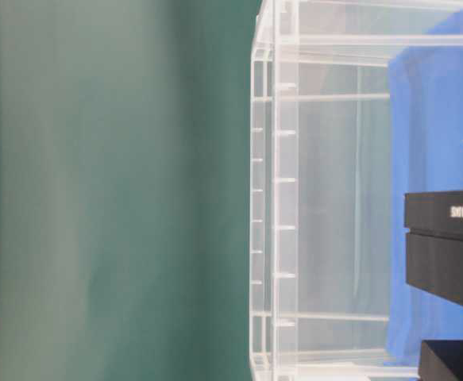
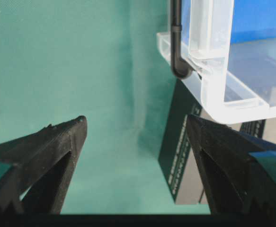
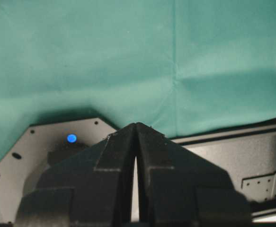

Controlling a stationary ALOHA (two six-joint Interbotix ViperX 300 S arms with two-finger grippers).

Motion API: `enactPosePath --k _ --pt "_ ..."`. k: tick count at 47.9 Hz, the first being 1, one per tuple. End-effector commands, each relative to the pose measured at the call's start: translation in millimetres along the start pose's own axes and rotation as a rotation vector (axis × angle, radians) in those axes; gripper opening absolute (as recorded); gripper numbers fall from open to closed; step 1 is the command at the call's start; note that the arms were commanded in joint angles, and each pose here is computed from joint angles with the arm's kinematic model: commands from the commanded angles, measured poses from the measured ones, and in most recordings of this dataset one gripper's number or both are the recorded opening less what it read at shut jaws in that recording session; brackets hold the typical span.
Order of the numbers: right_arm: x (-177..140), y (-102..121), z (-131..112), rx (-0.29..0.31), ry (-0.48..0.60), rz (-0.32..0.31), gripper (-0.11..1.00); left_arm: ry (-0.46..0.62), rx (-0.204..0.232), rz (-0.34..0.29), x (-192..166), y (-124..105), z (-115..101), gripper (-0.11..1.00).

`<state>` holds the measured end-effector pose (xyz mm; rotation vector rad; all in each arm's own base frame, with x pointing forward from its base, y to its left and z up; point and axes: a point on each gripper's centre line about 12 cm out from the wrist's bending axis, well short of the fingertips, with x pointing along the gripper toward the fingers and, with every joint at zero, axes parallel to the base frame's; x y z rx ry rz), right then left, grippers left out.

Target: Take the box out of the case with the left arm.

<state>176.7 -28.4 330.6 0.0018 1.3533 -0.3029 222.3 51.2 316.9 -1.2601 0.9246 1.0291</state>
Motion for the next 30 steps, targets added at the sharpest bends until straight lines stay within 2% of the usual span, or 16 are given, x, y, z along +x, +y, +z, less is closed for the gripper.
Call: enactPosePath --k 1,30 --pt "-2.7 -0.3 1.4 0.005 -0.010 0.004 0.01 -0.008 -0.002 -0.026 -7.1 -2.8 1.8 0.88" --pt "-1.3 0.1 0.7 0.004 -0.005 0.005 0.01 -0.012 -0.004 -0.026 -7.1 -2.7 2.4 0.88"
